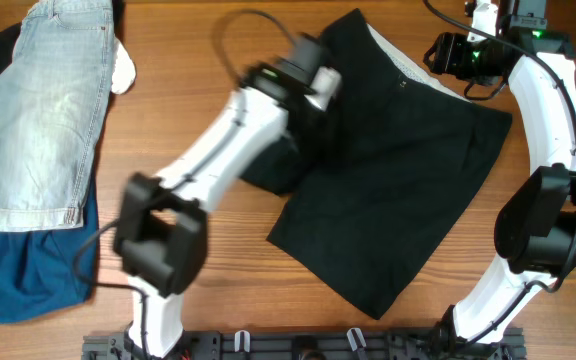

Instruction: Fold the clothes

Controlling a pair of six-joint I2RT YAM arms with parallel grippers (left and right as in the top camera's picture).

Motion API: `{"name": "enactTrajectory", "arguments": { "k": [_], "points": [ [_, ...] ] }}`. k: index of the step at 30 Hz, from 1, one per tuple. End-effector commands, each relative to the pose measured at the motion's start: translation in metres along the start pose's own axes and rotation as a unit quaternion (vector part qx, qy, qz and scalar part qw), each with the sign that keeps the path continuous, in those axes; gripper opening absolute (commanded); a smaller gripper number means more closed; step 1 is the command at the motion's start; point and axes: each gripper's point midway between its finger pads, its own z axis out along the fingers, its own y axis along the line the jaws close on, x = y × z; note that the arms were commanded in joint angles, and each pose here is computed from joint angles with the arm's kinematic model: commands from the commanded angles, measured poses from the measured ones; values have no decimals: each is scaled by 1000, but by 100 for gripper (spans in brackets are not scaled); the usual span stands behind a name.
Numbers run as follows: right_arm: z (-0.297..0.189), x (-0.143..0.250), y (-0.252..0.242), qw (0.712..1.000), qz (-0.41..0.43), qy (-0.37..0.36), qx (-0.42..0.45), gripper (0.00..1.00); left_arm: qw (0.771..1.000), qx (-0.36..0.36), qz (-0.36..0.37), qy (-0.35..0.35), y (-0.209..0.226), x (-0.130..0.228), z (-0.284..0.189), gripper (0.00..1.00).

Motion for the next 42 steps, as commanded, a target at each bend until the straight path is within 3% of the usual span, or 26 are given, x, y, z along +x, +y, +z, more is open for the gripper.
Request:
{"name": "enactTrajectory", "arguments": {
  "k": [1,2,3,4,7,12,13,19,23,28,31,37,39,41,42],
  "points": [
    [-3,-3,2,1000,-10,-5,-4,74,997,-30,41,64,-29,40,50,40],
    [-3,-4,1,1000,-9,-5,-4,74,996,-33,46,72,-32,45,53,64],
    [-3,-5,1,1000,-10,-9,-4,74,995,-35,43,77,-32,47,53,78],
    [-3,-8,1,1000,-11,-14,-4,73,996,-40,27,73,-26,44,50,85],
    [-4,-12,1,1000,-11,-23,-5,74,998,-38,-6,43,-9,27,22,89],
    [-4,-18,1,999,-4,-34,-5,74,998,-22,9,-64,-2,-14,-56,99],
    [-4,-18,1,999,-4,-34,-5,74,996,-43,-5,-82,16,-23,-64,100],
    [-4,-18,1,999,-5,-33,-5,74,995,-62,-64,-45,110,-30,-31,99],
    [-4,-17,1,999,-4,-33,-5,73,999,30,-20,-18,121,-30,6,93],
    [-3,-17,6,999,-7,-32,-8,73,990,135,31,-28,97,-34,15,79],
    [-2,-18,8,999,-10,-35,-9,73,990,140,29,-13,95,-27,16,51],
    [-3,-18,8,999,-11,-35,-9,73,990,137,21,12,95,-10,28,43],
    [-3,-18,8,999,-11,-35,-9,73,990,138,25,15,91,-9,30,30],
    [-2,-18,8,999,-11,-34,-9,73,990,139,25,20,88,-6,31,7],
    [-2,-17,8,999,-10,-33,-9,73,990,139,17,24,89,-5,30,4]
  ]
}}
